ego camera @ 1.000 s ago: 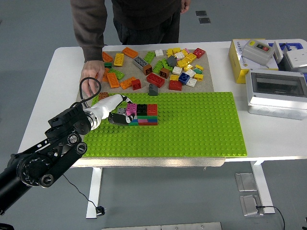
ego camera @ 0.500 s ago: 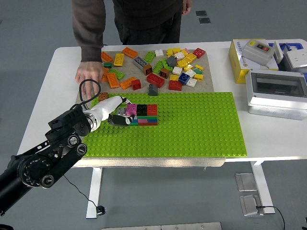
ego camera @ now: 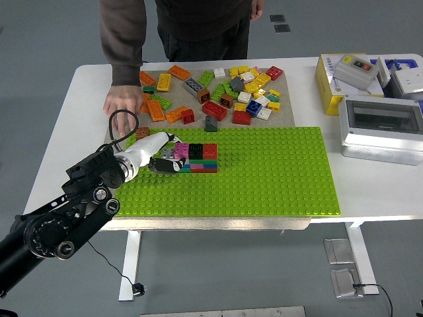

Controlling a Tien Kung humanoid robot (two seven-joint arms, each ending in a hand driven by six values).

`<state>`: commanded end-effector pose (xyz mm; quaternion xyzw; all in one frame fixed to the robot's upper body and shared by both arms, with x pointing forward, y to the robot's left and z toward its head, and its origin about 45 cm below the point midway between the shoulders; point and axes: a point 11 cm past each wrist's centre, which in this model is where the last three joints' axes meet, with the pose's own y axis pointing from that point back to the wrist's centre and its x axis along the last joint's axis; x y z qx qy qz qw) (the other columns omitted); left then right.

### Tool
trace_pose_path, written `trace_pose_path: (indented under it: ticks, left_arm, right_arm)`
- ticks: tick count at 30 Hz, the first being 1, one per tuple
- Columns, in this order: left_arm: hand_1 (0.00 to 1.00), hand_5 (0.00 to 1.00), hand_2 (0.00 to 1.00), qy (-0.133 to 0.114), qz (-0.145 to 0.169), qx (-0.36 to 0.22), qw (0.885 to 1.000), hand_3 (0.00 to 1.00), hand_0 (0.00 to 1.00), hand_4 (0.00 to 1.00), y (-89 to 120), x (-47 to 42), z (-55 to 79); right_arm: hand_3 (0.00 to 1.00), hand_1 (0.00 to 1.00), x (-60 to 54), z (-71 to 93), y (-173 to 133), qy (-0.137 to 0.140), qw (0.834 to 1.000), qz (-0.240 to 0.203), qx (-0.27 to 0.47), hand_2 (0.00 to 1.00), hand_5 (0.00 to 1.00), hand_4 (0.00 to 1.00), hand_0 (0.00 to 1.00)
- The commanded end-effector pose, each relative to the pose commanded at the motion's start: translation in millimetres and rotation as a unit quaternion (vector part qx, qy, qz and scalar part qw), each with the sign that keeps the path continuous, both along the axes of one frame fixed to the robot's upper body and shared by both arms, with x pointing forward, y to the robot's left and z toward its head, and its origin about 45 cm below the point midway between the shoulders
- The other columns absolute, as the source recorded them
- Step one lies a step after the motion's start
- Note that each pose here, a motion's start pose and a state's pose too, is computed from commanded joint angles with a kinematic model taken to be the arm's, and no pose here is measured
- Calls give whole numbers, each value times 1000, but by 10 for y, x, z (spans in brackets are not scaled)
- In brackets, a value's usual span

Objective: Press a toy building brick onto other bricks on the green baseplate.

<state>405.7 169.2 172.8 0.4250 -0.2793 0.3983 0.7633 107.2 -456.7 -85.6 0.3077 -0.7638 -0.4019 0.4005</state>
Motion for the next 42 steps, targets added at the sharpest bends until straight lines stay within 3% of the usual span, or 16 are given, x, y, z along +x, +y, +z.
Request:
trace_pose_path:
  ticks: [21, 22, 26, 28, 42]
  left_arm:
    - [968, 269, 983, 9, -4, 4, 1000, 825, 998, 558, -8, -9, -15]
    - [970, 307, 981, 10, -4, 4, 1000, 825, 998, 613, -8, -9, -16]
    - [970, 307, 981, 9, -5, 4, 1000, 825, 998, 613, -5, -6, -9]
    - [972, 347, 983, 8, -4, 5, 1000, 827, 998, 672, 2, 0, -2]
    - [977, 379, 990, -7, -2, 8, 1000, 833, 998, 711, 71, 78, 115]
  right_arm:
    - [707, 701, 16, 4, 0, -1, 1000, 0, -1, 711, 819, 404, 706]
    - [707, 701, 16, 5, -1, -1, 1000, 0, -1, 711, 818, 404, 706]
    - [707, 701, 15, 4, -1, -1, 1000, 0, -1, 711, 818, 404, 706]
    - [706, 701, 12, 3, -1, -1, 1000, 0, 0, 712, 820, 405, 706]
    - [707, 701, 11, 4, -2, -1, 1000, 0, 0, 712, 818, 404, 706]
